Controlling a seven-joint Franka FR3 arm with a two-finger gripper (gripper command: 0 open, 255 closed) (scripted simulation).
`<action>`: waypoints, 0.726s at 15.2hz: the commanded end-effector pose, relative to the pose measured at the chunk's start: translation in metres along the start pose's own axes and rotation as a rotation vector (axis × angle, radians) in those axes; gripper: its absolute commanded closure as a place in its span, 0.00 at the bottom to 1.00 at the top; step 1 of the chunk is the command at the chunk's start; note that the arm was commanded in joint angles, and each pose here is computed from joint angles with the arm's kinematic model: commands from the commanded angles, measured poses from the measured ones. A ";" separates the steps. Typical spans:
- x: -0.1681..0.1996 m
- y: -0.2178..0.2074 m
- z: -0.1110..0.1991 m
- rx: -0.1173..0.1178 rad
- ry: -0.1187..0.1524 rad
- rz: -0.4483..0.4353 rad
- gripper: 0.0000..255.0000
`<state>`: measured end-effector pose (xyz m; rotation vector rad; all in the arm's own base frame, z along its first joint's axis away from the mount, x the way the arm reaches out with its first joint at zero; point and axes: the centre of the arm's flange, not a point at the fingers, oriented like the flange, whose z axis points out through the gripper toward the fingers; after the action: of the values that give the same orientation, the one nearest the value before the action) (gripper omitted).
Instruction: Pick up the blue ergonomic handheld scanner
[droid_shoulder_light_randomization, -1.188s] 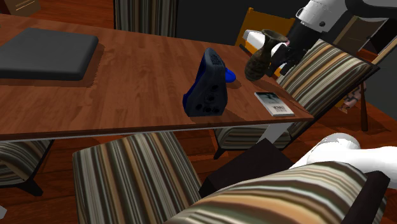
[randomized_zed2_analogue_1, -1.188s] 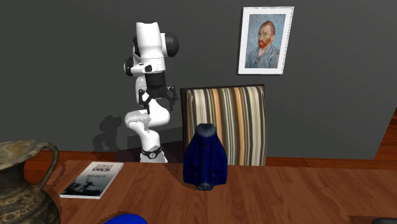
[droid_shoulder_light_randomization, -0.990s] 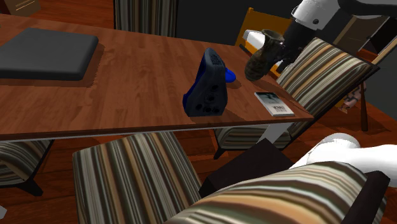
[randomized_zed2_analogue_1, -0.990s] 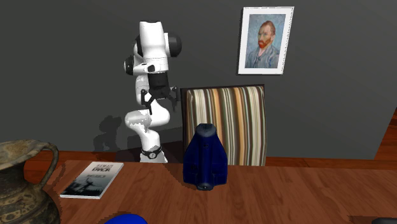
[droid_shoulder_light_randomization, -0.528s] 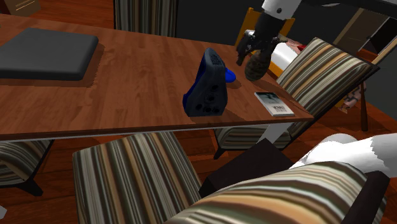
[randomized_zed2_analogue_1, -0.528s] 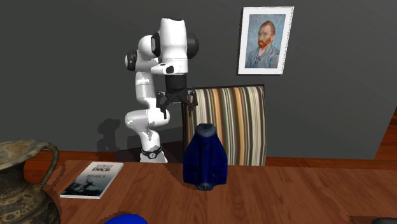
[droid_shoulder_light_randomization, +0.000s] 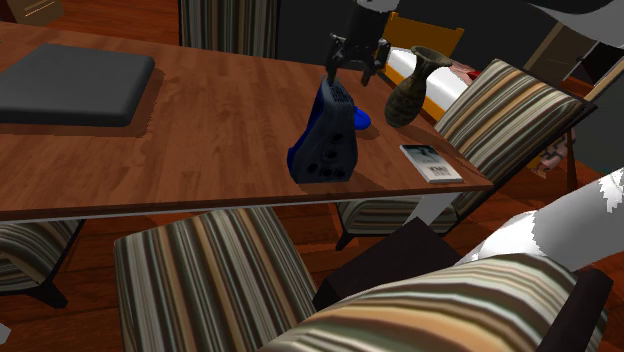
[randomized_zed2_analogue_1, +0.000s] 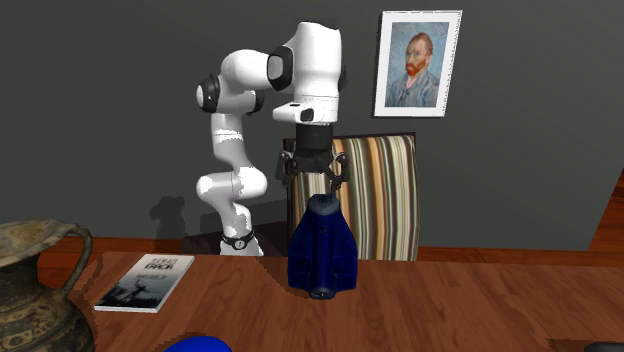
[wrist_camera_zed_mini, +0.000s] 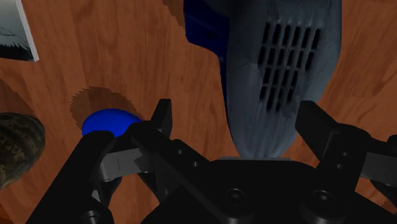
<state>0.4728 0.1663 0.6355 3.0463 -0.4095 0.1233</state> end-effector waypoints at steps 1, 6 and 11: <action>0.019 -0.019 0.002 -0.016 0.002 0.028 0.00; 0.029 -0.031 0.018 -0.025 0.002 0.042 0.00; 0.027 -0.032 0.043 -0.025 0.002 0.042 0.00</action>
<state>0.5099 0.1864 0.5965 3.0135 -0.4709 0.1220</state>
